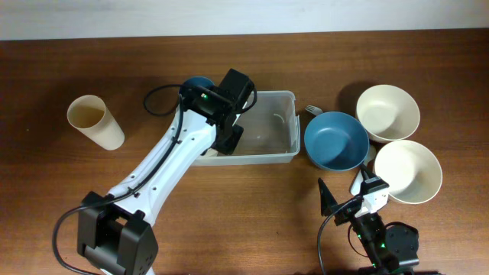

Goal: Pack container
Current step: 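Lower the cream cup beside the blue cups and open the left gripper, then move the left gripper back left and grasp the second cream cup, then carry the second cream cup over the cream cup in the container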

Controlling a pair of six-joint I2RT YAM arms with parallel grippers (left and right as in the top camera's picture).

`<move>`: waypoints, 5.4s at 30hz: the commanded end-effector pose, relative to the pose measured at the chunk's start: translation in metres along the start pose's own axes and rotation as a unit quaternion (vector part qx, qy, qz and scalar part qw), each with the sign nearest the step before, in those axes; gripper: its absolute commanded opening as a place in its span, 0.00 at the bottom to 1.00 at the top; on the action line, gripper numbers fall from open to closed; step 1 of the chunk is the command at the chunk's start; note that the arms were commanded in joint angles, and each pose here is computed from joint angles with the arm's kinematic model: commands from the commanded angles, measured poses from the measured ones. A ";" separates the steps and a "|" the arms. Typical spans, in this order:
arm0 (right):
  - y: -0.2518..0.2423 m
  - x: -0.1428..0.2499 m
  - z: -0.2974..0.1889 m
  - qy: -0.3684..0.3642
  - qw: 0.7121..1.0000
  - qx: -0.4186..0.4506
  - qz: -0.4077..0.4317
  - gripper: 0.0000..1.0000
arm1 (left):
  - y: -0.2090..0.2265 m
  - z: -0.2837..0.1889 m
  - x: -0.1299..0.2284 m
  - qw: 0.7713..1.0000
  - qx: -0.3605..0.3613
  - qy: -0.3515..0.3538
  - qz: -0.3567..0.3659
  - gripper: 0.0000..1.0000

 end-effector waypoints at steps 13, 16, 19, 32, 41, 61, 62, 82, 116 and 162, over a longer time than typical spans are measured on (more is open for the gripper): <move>0.001 0.003 0.000 0.001 1.000 -0.002 0.004 0.99 | 0.009 -0.052 -0.022 0.999 0.002 -0.040 -0.011 0.42; 0.001 0.003 0.000 0.001 1.000 -0.002 0.004 0.99 | 0.010 -0.052 -0.021 0.999 0.002 -0.039 -0.011 0.42; 0.001 0.003 0.000 0.001 1.000 -0.002 0.004 0.99 | 0.014 -0.052 -0.022 0.999 -0.015 -0.041 -0.012 0.42; 0.001 0.003 0.000 0.001 1.000 -0.002 0.004 0.99 | 0.104 -0.121 -0.010 0.970 -0.070 -0.133 -0.191 0.65; 0.001 0.003 0.000 0.001 1.000 -0.002 0.004 0.99 | 0.196 -0.104 0.021 0.939 -0.109 -0.088 -0.314 0.68; 0.001 0.003 0.000 0.001 1.000 -0.002 0.004 0.99 | 0.242 -0.001 0.021 0.946 -0.072 0.033 -0.315 0.62; 0.001 0.003 0.000 0.001 1.000 -0.002 0.004 0.99 | 0.243 0.001 0.020 0.946 -0.072 0.032 -0.315 0.62; 0.001 0.003 0.000 0.001 1.000 -0.002 0.004 0.99 | 0.278 0.031 0.023 0.949 -0.088 0.024 -0.301 0.63; 0.001 0.003 0.000 0.001 1.000 -0.002 0.004 0.99 | 0.238 -0.034 -0.003 0.956 0.048 -0.008 -0.290 0.02; 0.001 0.003 0.000 0.001 1.000 -0.002 0.004 0.99 | 0.031 -0.148 0.023 0.989 0.134 -0.052 -0.021 0.01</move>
Point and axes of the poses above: each gripper's point midway between its finger pads, its own z axis out along the fingers, its own y axis along the line the jaws close on, x = y × z, the point moved 4 cm from there along -z, back along the fingers, and after that the axes turned 6 degrees about -z, right-handed, at the moved point
